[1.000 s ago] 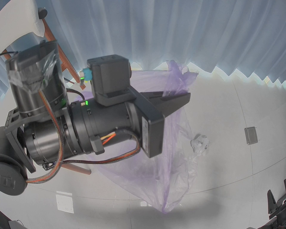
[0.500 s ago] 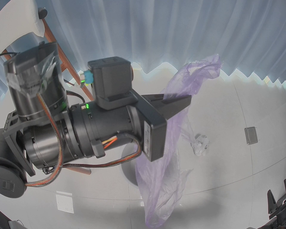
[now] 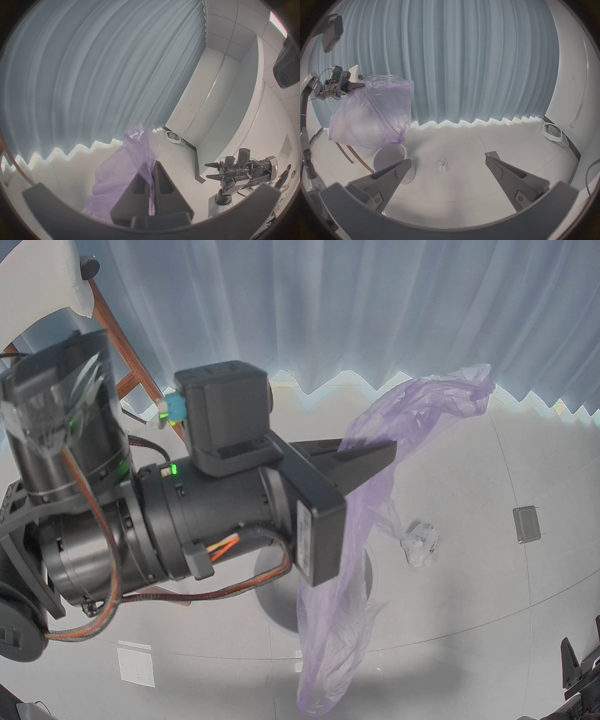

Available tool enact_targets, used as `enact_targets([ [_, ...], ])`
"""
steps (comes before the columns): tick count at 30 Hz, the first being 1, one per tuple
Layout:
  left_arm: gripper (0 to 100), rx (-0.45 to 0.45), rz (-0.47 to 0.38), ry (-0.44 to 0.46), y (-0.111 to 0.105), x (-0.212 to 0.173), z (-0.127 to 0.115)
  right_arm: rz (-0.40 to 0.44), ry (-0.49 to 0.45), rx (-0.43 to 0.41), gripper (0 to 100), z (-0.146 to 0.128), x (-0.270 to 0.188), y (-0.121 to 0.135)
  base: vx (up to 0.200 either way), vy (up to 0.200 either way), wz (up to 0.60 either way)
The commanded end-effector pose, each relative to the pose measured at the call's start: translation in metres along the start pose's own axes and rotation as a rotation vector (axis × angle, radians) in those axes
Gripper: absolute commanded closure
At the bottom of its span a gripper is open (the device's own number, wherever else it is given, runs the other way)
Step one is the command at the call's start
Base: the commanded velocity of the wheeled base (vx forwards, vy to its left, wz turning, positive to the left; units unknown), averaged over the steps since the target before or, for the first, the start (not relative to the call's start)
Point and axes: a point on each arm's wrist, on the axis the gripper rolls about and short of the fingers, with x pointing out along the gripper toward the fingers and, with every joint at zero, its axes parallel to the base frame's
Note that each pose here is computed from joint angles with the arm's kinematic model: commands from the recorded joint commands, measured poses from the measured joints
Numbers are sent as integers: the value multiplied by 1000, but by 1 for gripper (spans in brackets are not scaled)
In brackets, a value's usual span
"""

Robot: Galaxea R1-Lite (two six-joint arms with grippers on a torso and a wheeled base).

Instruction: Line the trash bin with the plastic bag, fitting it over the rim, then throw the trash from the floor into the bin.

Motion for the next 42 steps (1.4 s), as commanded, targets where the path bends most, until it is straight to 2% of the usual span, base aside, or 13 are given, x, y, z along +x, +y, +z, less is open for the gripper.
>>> enact_targets([
  [1, 100, -1, -11, -6, -8, -11, 2, 2, 2, 0, 0, -5, 0, 0, 0, 0, 0],
  [12, 100, 0, -35, -1, -17, -30, 0, 2, 2, 1, 0, -5, 0, 0, 0, 0, 0],
  [25, 100, 4, -33, 2, -17, -29, -2, -1, 2, 4, 0, -5, 0, 0, 0, 0, 0],
  [42, 100, 54, -54, -9, -22, -30, 1, -1, 2, 3, 0, -5, 0, 0, 0, 0, 0],
])
